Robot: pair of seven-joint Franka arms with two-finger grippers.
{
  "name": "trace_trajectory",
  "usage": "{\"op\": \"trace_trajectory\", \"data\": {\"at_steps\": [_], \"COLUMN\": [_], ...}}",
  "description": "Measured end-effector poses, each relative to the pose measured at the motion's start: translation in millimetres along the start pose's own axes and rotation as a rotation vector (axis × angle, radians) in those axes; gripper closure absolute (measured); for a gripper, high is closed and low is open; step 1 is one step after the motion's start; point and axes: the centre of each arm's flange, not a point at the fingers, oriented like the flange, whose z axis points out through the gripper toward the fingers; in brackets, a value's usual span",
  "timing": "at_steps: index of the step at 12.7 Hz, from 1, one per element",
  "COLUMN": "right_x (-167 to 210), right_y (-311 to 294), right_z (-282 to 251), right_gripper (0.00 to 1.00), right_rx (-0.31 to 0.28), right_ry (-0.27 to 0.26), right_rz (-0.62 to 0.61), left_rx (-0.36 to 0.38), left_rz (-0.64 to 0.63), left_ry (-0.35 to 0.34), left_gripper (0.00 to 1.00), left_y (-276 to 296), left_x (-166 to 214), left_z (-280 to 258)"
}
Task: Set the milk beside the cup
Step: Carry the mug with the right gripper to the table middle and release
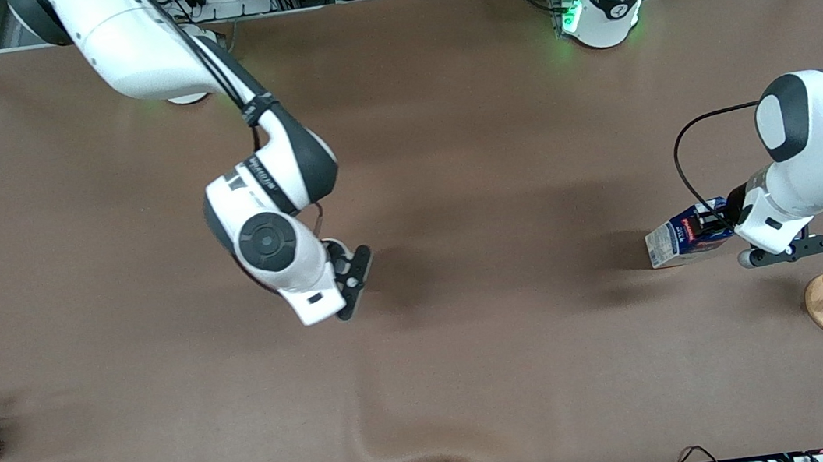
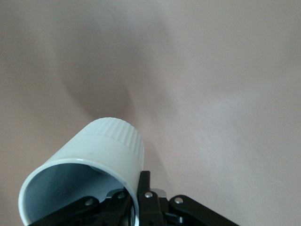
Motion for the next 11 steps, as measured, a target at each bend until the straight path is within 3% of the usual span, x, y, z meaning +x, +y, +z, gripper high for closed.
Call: {"op": "trace_trajectory", "data": {"at_steps": [5,9,11], "right_x": [64.3,74.5,71.9], "right_y": [-73.9,-83.7,-74.7], "right_z": [36.1,54.3,60.2], "right_gripper": [0.95,0.95,0.78], "right_rx": [-0.016,-0.031,-0.04], "right_ry": [0.043,0.048,0.054], "right_rz": [-0.044,-0.04,-0.025], "left_rx": [0.002,-0.01,-0.016], "left_rz": [0.062,0.046,0.041], "left_ry": [0.035,0.008,-0.001], "left_gripper": [0.53,0.53,0.53], "left_y": [65.5,138.5,166.7], "left_x": [-16.4,-41.1,-52.5], "left_z": [-37.3,-63.1,-65.3]}}
